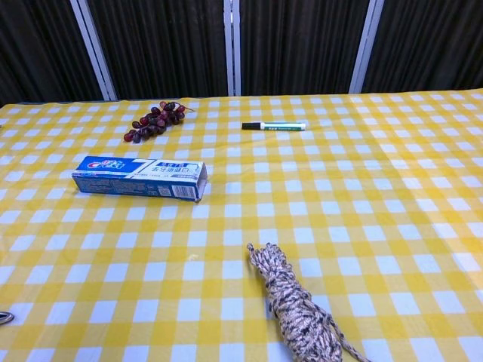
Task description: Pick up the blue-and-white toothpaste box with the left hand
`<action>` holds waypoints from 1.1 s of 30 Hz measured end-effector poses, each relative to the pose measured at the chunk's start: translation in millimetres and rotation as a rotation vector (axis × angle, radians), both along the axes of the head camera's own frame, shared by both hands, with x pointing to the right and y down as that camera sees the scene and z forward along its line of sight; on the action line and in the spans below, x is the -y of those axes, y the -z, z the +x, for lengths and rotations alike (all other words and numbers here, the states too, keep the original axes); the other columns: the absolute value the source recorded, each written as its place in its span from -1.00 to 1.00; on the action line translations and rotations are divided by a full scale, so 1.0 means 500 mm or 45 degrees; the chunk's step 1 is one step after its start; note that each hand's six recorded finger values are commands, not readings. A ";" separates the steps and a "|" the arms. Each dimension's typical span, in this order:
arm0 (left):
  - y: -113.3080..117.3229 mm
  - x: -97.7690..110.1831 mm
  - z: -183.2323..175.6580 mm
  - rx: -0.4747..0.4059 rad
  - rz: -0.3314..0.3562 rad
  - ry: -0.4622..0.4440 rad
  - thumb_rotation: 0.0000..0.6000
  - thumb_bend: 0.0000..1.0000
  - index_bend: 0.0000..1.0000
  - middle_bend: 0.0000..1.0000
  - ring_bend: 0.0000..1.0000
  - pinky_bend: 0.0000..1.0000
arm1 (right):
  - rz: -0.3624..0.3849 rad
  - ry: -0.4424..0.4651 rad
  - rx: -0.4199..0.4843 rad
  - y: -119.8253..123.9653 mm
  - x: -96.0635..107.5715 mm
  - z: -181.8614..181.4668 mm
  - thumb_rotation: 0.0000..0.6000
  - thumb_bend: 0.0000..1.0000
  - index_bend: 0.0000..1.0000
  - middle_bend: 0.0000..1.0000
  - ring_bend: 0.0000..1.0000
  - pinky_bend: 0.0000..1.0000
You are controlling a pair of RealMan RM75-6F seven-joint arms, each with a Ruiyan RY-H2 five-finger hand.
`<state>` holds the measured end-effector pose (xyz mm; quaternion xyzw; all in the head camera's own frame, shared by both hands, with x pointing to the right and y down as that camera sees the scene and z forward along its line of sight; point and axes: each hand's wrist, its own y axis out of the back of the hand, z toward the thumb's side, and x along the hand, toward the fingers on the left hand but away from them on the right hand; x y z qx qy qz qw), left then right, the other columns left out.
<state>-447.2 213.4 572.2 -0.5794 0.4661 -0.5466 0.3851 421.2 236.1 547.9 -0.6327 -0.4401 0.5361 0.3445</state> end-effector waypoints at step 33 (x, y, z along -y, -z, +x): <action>-0.029 0.054 0.063 0.039 -0.052 -0.161 1.00 -0.86 -0.69 -0.95 -0.82 -0.61 | 0.006 -0.024 0.028 0.008 0.003 0.007 1.00 -0.83 -1.00 -1.00 -1.00 -1.00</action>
